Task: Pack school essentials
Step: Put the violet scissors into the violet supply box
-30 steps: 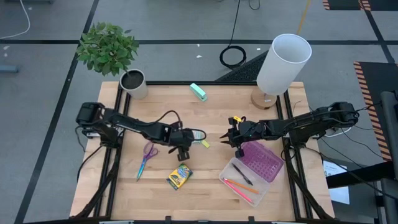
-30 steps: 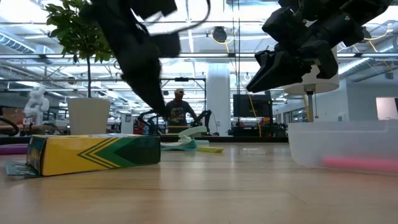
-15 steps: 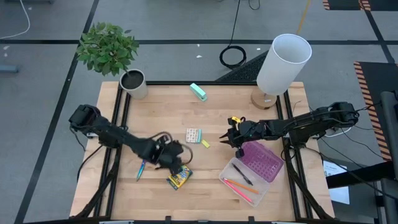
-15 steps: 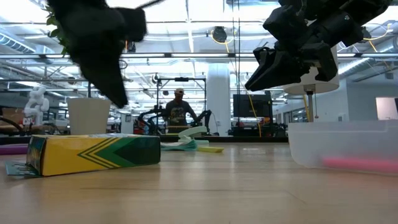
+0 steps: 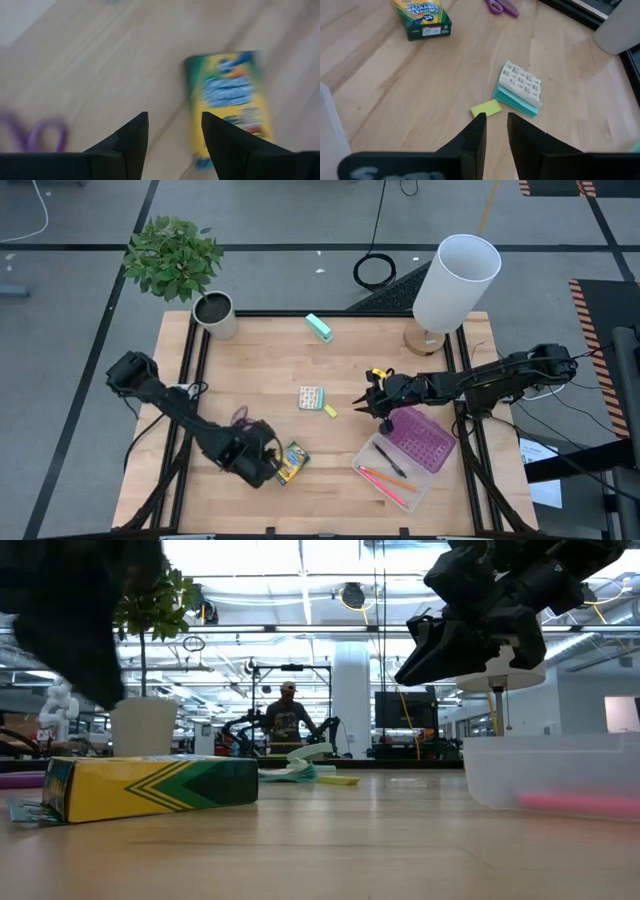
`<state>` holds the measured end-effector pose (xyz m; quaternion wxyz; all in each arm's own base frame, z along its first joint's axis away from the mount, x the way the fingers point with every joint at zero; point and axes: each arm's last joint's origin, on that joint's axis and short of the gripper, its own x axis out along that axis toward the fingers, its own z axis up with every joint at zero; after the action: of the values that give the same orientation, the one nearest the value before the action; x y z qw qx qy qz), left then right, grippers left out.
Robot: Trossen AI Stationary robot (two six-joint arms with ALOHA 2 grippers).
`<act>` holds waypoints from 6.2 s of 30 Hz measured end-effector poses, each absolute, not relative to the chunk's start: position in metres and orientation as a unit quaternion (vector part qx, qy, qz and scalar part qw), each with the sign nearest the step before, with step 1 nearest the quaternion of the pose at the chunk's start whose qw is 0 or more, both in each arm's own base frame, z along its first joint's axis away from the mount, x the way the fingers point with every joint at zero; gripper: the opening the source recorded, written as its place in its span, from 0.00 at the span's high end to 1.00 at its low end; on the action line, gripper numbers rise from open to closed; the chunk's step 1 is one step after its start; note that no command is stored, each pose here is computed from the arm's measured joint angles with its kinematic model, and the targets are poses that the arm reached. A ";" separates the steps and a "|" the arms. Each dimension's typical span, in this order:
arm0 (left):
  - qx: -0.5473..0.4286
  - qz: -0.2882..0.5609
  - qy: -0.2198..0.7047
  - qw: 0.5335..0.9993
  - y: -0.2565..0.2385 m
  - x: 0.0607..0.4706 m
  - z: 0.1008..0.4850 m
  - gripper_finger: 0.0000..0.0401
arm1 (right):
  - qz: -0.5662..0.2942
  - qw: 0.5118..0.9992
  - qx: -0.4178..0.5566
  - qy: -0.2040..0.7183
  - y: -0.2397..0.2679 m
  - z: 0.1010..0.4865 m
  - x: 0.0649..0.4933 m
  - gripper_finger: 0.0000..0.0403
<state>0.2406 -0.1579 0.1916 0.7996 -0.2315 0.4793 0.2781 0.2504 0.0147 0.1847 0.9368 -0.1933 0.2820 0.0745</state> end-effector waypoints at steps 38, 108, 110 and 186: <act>-0.281 0.405 0.638 0.592 -0.058 0.233 0.161 0.53 | 0.078 0.933 -0.178 0.304 0.015 0.181 0.248 0.83; -0.160 0.330 0.434 0.823 -0.042 0.264 0.250 0.81 | 0.080 0.943 -0.123 0.298 0.016 0.182 0.249 0.83; -0.166 0.325 0.439 0.821 -0.041 0.265 0.250 0.81 | 0.080 0.944 -0.123 0.297 0.016 0.183 0.249 0.83; -0.083 0.218 0.434 0.870 -0.034 0.286 0.175 0.97 | 0.083 0.948 -0.135 0.276 0.016 0.174 0.244 0.83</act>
<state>0.2856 -0.0343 0.1748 0.8702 -0.0834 0.4342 0.2176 0.2445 0.0158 0.1743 0.9482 -0.1347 0.2756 0.0828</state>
